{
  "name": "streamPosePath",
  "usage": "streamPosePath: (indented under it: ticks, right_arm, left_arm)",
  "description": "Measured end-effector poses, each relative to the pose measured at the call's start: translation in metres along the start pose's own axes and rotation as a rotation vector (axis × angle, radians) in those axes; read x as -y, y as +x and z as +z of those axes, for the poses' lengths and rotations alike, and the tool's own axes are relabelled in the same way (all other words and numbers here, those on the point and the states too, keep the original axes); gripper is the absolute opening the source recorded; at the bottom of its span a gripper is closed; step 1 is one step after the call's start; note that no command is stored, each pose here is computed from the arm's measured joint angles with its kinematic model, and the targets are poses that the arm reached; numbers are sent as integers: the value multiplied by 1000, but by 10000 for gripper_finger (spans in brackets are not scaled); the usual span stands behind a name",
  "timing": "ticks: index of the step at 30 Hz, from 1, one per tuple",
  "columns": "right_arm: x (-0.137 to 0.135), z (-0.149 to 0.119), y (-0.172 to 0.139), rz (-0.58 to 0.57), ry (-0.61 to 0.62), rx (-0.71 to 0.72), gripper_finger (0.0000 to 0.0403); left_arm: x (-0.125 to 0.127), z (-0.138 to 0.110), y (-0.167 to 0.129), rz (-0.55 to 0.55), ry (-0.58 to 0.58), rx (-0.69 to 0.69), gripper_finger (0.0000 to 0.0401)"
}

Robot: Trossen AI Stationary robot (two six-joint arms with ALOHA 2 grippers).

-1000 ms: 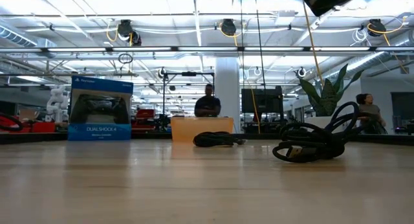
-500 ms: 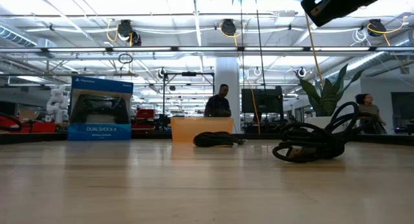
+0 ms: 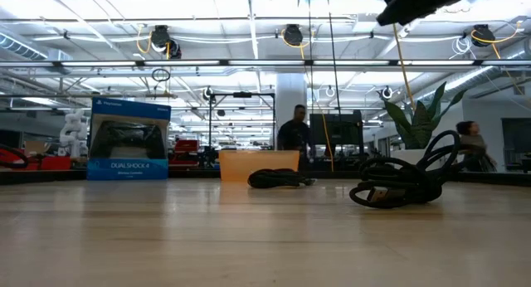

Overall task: Pick and place USB-C Cables
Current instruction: Put the blue charger cable into the orange bin

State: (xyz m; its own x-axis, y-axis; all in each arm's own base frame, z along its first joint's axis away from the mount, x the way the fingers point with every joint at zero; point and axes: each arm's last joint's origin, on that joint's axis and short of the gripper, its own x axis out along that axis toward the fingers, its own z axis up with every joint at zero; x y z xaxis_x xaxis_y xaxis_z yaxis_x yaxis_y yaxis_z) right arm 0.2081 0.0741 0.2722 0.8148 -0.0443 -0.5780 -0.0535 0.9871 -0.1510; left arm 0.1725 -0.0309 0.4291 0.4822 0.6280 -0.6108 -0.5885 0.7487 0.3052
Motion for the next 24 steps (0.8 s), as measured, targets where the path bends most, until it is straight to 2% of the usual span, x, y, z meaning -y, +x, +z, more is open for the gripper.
streamPosePath:
  ticks: [7, 11, 19, 24]
  right_arm:
    - [4, 4, 0, -165, -64, 45, 0]
    - [5, 8, 0, -172, -123, 70, 0]
    - [5, 16, -1, -185, -251, 138, 0]
    - [5, 19, -2, -190, -266, 166, 0]
  left_arm:
    - [3, 3, 3, 48, -13, 66, 26]
    - [15, -3, 14, 47, 41, 73, 26]
    - [35, -10, 34, -5, 2, 170, 26]
    - [44, -6, 48, -57, 19, 218, 26]
